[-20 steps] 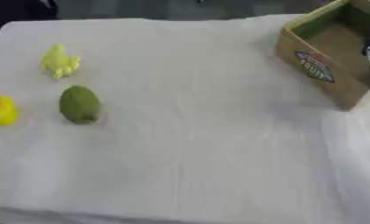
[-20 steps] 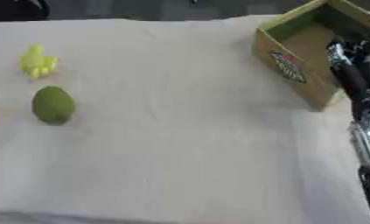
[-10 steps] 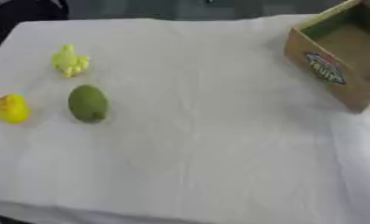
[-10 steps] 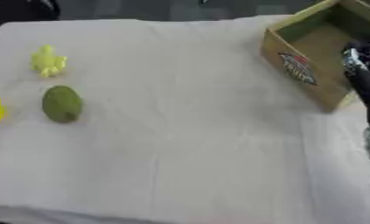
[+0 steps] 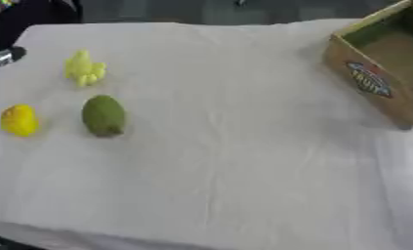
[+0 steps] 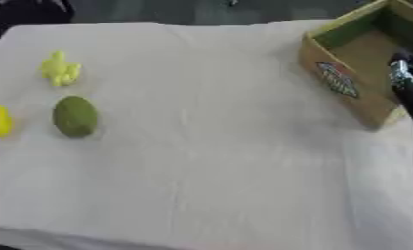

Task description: Pick up the objects with one hand, pass them to the other hand, and then place them into the box on the other side of the table.

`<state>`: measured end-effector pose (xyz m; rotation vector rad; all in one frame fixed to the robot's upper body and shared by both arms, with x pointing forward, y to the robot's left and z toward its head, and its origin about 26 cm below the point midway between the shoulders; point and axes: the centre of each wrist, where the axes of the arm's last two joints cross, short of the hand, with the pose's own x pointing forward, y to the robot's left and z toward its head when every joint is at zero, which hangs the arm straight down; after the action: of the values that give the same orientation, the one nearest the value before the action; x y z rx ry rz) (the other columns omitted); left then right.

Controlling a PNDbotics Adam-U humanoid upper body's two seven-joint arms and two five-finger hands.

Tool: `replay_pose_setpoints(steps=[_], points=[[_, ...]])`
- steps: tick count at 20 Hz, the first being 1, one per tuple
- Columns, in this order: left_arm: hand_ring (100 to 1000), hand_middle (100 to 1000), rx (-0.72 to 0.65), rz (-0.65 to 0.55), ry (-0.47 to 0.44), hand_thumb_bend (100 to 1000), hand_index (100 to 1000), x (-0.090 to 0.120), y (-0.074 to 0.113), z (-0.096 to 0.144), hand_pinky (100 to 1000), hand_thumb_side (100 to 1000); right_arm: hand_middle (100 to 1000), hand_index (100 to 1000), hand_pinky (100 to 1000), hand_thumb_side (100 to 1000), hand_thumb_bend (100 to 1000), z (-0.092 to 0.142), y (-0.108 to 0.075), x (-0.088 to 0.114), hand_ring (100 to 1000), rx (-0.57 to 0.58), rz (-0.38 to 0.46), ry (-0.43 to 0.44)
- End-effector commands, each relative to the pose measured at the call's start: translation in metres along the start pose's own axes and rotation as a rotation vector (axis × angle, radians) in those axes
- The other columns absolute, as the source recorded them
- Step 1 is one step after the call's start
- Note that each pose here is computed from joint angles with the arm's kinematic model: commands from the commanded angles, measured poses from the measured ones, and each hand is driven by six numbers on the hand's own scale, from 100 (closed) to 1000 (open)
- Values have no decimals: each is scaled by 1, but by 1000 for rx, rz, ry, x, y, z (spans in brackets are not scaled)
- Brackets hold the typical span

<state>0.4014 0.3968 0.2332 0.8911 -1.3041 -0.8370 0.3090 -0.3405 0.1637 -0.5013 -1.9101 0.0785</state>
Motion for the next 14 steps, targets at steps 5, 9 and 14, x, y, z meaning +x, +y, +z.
replay_pose_setpoints(steps=[5, 9, 14], points=[[736, 763, -124, -132, 6, 720, 847, -4, 30, 0, 718, 486, 791, 955, 1000, 623, 100, -3, -6, 9, 860, 3, 30, -34], [750, 761, -210, -172, -4, 749, 841, -6, 39, 3, 727, 487, 791, 955, 1000, 624, 100, -3, -6, 8, 860, 3, 36, -31], [765, 762, -277, -223, 29, 752, 816, -11, 48, 4, 734, 404, 791, 954, 1000, 624, 100, -3, -7, 8, 860, 2, 41, -30]])
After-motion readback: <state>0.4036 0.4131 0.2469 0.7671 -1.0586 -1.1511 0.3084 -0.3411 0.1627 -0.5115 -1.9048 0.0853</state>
